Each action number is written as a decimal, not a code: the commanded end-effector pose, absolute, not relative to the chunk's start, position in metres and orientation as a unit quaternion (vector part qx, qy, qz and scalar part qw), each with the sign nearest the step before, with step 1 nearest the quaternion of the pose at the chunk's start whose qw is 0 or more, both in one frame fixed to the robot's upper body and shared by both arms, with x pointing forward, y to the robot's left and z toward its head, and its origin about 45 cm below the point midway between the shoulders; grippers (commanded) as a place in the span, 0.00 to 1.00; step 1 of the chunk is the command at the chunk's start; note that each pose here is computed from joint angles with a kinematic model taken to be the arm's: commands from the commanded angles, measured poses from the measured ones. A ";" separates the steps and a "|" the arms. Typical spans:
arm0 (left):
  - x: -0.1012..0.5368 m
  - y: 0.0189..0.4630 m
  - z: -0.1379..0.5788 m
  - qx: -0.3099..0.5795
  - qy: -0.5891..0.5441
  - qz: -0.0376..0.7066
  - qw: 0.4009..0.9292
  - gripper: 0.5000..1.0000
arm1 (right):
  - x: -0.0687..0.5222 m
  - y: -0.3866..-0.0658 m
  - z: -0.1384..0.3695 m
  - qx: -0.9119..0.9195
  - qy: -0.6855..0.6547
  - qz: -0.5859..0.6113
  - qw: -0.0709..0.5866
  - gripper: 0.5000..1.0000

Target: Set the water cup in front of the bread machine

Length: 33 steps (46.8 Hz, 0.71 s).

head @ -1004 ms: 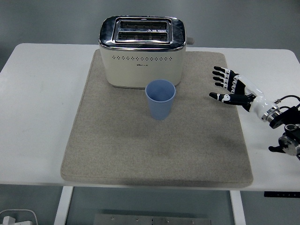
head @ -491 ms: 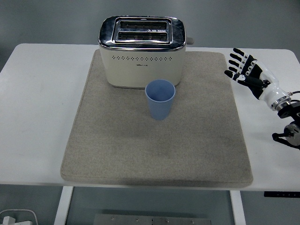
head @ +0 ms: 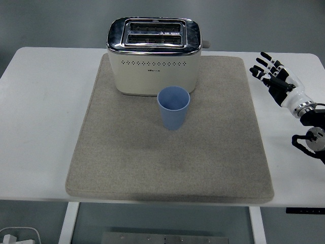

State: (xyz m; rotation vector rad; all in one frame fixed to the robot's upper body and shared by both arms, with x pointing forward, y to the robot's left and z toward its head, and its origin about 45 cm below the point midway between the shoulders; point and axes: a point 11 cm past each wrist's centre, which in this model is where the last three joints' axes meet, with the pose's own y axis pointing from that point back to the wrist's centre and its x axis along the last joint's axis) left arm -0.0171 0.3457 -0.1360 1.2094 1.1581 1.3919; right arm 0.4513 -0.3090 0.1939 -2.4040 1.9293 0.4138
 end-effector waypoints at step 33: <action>-0.017 0.346 -0.136 0.492 0.471 0.566 0.464 1.00 | 0.473 -0.284 0.222 -0.749 0.619 0.210 0.104 0.85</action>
